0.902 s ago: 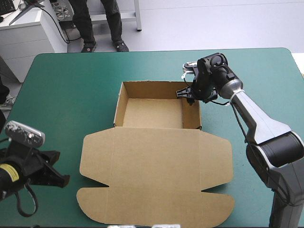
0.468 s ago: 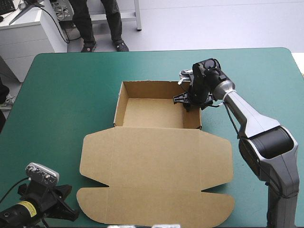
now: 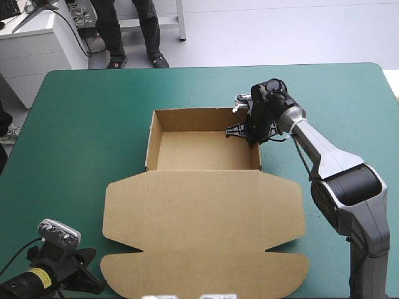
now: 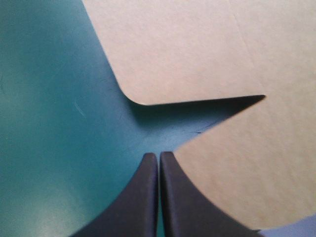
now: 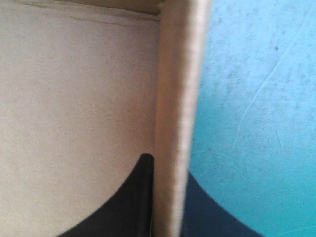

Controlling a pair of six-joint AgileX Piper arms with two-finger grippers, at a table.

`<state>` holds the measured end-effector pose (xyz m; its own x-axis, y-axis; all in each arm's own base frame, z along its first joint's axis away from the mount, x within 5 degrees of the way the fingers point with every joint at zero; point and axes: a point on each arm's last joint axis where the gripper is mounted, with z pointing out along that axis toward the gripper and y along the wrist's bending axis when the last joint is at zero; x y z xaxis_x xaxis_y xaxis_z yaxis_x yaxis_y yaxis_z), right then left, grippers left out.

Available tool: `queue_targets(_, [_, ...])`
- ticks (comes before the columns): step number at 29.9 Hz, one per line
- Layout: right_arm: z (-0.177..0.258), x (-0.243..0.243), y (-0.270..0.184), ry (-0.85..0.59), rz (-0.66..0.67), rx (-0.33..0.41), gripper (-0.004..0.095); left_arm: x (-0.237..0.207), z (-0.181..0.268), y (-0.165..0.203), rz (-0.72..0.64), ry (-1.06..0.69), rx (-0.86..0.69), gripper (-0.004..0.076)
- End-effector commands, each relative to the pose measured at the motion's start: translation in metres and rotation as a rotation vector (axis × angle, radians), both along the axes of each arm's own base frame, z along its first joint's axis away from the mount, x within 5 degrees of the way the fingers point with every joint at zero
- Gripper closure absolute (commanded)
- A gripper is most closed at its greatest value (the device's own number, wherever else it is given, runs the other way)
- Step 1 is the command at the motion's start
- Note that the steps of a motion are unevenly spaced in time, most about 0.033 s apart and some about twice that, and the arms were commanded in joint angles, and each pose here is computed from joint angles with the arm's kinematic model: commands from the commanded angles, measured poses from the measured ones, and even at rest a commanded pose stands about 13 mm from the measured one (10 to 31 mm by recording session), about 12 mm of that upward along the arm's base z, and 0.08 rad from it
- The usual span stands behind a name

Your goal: Fold the box

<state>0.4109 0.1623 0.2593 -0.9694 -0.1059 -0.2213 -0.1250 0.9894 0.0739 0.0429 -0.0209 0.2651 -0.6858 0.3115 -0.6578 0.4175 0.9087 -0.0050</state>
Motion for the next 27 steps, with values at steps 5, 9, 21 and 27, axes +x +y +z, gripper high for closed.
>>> queue_targets(5, [0.032,-0.008,-0.006,-0.057,0.009,0.023,0.0921,0.004,0.009,-0.003,-0.003,-0.049,-0.034,0.0732])
queue_targets(9, [0.032,-0.008,-0.006,-0.057,0.009,0.023,0.0921,0.004,0.009,-0.003,-0.003,-0.049,-0.034,0.0732])
queue_targets(21, [0.063,0.002,-0.091,-0.139,-0.126,-0.002,0.0921,0.004,0.007,-0.002,-0.002,-0.04,-0.025,0.0732])
queue_targets(27, [0.084,-0.004,-0.192,-0.192,-0.279,-0.044,0.0921,0.003,0.005,-0.002,-0.002,-0.031,-0.021,0.0732])
